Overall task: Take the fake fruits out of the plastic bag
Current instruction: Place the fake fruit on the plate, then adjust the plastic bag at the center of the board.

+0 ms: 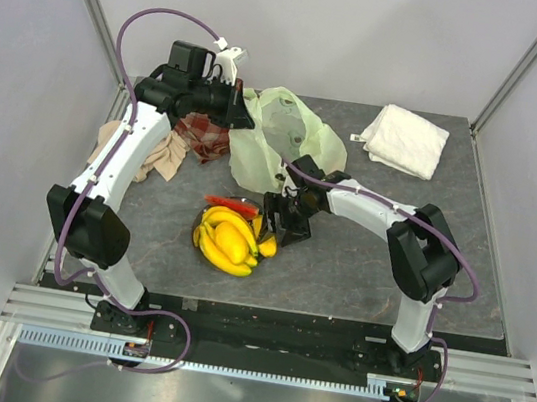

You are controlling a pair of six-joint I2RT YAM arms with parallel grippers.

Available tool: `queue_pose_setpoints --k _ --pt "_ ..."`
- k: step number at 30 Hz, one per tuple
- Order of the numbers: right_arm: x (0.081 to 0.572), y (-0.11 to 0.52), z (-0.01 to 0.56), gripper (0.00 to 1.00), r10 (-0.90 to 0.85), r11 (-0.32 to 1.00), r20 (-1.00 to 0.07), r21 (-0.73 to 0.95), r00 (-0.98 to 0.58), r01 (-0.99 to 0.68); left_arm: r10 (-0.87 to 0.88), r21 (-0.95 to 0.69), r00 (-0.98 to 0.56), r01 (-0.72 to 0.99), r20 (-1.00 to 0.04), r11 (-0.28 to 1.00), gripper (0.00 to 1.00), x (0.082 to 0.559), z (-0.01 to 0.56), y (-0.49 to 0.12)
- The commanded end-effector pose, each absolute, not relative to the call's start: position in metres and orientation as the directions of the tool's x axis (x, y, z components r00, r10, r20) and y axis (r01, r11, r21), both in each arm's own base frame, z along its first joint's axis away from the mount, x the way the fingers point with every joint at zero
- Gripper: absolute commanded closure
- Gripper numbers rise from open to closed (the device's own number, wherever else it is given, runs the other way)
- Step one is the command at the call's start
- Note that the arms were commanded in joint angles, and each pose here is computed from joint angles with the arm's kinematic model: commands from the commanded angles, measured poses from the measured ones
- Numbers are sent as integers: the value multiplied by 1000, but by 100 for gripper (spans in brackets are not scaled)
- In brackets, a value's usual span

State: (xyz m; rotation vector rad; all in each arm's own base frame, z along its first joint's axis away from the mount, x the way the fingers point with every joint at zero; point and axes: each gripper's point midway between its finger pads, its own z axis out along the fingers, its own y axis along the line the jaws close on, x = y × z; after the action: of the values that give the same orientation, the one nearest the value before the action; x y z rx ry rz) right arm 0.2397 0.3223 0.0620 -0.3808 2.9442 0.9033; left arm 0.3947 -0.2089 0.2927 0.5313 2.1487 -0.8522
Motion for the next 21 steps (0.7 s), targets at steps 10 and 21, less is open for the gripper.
queue_pose_setpoints --k 10,21 --pt "270 290 140 21 -238 758 -293 540 -926 -365 120 -383 -603 634 -788 672 97 398 296 -215" --pt "387 283 240 44 -142 760 -689 384 -710 -524 131 -413 -641 622 -756 665 97 377 281 -215"
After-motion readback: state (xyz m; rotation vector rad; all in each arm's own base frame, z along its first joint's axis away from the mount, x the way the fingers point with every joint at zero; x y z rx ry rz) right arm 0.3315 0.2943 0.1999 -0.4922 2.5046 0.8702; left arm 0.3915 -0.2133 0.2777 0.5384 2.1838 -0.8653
